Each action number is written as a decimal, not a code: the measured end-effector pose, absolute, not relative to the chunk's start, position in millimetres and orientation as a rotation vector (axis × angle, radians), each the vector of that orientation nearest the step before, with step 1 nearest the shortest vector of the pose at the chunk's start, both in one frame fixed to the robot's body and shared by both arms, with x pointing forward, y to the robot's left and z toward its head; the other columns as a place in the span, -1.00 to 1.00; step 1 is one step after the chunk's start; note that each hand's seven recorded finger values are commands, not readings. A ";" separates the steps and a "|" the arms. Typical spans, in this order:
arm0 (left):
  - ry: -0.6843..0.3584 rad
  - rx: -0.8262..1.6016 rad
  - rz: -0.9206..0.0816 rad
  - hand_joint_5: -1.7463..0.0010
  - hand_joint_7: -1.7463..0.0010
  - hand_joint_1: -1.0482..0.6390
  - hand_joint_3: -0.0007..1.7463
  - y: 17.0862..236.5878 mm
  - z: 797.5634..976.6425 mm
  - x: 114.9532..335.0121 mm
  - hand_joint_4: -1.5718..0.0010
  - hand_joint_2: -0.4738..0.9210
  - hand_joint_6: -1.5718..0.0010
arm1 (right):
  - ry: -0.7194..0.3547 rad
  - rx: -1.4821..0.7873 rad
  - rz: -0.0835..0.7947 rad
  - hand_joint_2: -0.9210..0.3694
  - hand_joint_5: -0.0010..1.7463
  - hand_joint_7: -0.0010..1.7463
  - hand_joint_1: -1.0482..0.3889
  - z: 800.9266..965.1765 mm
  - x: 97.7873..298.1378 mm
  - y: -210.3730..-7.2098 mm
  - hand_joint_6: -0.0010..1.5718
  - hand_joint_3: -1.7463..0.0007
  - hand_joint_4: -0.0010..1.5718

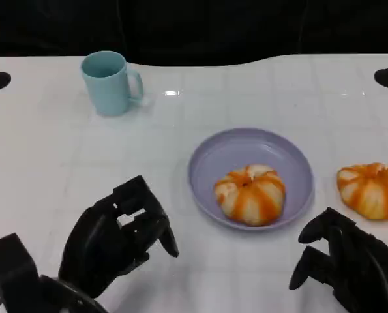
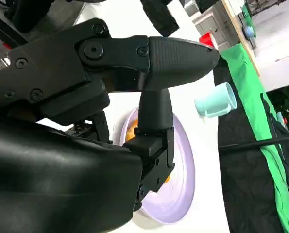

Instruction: Grasp the bread from the table and place it into the plate.

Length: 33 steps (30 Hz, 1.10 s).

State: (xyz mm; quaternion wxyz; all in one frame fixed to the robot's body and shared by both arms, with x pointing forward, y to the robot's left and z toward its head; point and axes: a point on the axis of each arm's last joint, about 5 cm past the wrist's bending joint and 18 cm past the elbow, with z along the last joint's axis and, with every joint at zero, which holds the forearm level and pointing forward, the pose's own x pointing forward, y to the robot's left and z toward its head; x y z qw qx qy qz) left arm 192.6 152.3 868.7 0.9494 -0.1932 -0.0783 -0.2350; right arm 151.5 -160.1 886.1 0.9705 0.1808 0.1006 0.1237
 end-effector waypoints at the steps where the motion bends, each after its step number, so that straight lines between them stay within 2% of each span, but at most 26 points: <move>1: -0.160 -0.394 -0.474 -1.00 -0.99 -0.46 -0.61 153.2 868.9 191.9 0.06 1.00 0.33 | 0.203 0.364 0.250 -1.00 1.00 0.97 -0.25 886.2 151.5 -160.0 -0.47 0.39 -0.21; 23: -0.051 -0.425 -0.392 -1.00 -1.00 -0.45 -0.63 164.1 853.9 168.0 0.07 1.00 0.35 | 0.198 0.353 0.255 -1.00 1.00 0.97 -0.25 887.5 151.3 -160.5 -0.48 0.39 -0.21; 33: -0.033 -0.425 -0.390 -1.00 -1.00 -0.44 -0.63 164.8 853.0 165.4 0.06 1.00 0.36 | 0.191 0.352 0.256 -1.00 1.00 0.96 -0.25 888.2 151.0 -160.4 -0.46 0.39 -0.21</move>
